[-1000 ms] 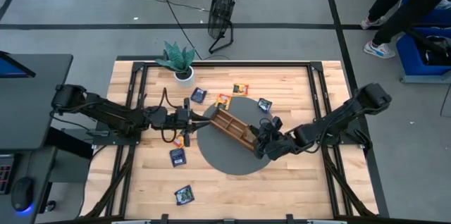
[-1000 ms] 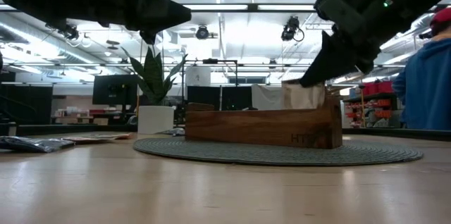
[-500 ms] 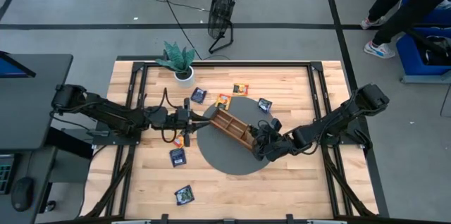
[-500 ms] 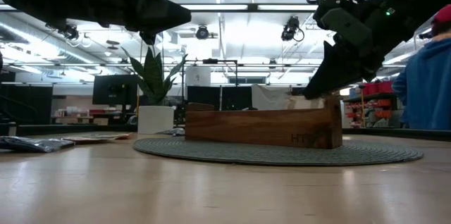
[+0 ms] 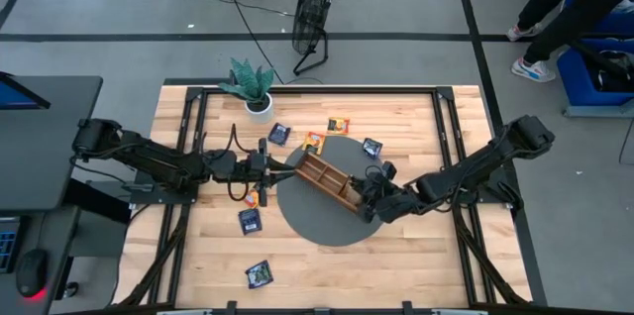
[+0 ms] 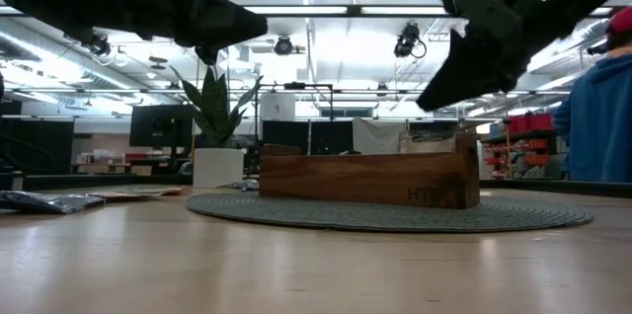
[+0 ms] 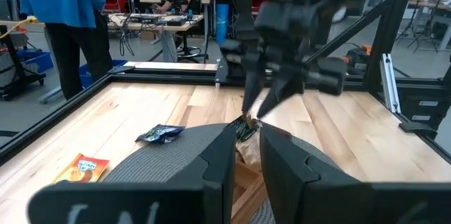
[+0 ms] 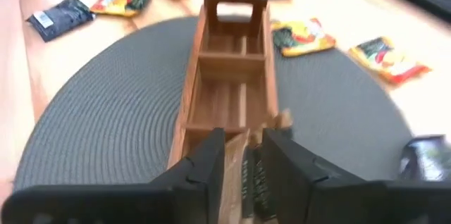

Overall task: Pick & Place Tea
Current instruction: Put the orange tea bag into the middle section of the wooden organizer

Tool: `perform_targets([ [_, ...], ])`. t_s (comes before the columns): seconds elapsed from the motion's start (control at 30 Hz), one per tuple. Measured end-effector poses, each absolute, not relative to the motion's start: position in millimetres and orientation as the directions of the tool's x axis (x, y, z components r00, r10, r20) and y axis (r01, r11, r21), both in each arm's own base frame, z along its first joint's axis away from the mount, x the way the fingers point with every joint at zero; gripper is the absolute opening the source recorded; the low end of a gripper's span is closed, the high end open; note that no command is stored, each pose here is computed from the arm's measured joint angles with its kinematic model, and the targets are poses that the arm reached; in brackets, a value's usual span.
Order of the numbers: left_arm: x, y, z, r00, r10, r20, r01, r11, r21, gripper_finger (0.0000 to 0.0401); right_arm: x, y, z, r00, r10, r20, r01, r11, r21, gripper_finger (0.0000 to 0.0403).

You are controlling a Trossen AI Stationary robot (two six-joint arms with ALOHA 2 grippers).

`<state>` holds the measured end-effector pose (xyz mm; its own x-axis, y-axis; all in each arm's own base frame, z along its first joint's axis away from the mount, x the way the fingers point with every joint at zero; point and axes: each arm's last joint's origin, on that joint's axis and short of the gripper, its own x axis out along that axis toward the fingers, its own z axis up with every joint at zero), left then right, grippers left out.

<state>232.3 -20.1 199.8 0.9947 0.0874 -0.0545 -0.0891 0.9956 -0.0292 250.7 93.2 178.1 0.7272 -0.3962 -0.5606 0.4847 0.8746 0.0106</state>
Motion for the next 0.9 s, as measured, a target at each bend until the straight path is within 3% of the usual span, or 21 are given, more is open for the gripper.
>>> perform_targets([
  [0.6,232.2,-20.9,196.4,0.994,0.06,-0.088,-0.059,0.998,0.02,0.0069,246.6,90.7,200.7,0.768,-0.459,-0.446,0.367,0.887,-0.28,0.0094],
  [0.9,230.1,-20.6,183.1,0.973,0.063,-0.224,-0.071,0.997,-0.029,0.0069,253.1,82.6,204.8,0.776,-0.473,-0.417,0.358,0.875,-0.326,0.0091],
])
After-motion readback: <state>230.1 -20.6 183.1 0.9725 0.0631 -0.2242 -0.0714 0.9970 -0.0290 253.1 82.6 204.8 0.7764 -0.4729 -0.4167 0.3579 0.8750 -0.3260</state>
